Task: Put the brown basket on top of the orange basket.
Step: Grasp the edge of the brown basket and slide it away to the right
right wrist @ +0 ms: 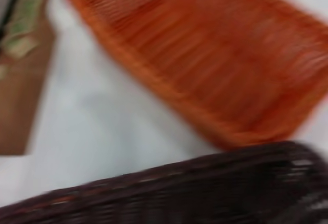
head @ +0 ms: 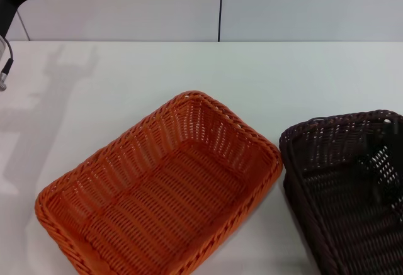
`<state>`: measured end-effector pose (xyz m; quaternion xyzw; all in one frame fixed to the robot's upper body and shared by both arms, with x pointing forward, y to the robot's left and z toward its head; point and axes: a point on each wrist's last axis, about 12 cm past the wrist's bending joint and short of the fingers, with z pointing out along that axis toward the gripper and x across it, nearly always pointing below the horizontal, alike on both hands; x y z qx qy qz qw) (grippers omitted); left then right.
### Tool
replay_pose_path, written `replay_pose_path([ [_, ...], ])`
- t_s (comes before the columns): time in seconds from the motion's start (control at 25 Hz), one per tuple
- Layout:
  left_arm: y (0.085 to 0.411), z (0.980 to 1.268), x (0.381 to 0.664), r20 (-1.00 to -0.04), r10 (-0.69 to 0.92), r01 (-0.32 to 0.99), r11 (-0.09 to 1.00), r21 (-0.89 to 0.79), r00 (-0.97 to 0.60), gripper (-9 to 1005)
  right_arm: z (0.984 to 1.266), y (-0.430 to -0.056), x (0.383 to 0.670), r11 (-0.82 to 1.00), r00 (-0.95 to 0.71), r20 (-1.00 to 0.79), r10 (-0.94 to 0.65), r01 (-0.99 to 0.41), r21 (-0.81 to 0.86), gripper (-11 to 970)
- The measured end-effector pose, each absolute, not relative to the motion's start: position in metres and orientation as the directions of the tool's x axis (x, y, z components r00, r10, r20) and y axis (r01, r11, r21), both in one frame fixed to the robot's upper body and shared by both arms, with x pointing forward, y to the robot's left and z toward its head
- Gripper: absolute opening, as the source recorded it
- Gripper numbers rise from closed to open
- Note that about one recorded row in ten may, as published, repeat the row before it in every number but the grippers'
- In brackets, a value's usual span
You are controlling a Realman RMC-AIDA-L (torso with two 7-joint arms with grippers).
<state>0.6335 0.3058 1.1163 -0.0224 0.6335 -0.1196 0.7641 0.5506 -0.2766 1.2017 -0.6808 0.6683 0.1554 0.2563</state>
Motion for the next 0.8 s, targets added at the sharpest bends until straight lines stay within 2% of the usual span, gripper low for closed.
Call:
replay_pose_path([
  [0.04, 0.306, 1.115, 0.632, -0.963, -0.212, 0.154, 0.97, -0.187, 0.165, 829, 1.206, -0.282, 0.564, 0.059, 0.059, -0.567, -0.822, -0.98, -0.188, 633],
  [0.16, 0.306, 1.114, 0.631, -0.963, -0.212, 0.154, 0.97, -0.187, 0.164, 829, 1.209, -0.285, 0.576, 0.087, 0.058, -0.569, -0.82, -0.971, -0.224, 633],
  [0.24, 0.306, 1.114, 0.631, -0.963, -0.212, 0.154, 0.97, -0.187, 0.164, 829, 1.214, -0.288, 0.596, 0.127, 0.055, -0.574, -0.817, -0.954, -0.272, 633],
  [0.44, 0.308, 1.11, 0.628, -0.965, -0.212, 0.148, 0.971, -0.19, 0.156, 829, 1.215, -0.288, 0.618, 0.153, 0.055, -0.585, -0.809, -0.941, -0.301, 632],
  [0.8, 0.308, 1.107, 0.627, -0.967, -0.206, 0.146, 0.972, -0.185, 0.148, 829, 1.199, -0.269, 0.624, 0.09, 0.106, -0.547, -0.83, -0.943, -0.319, 632],
])
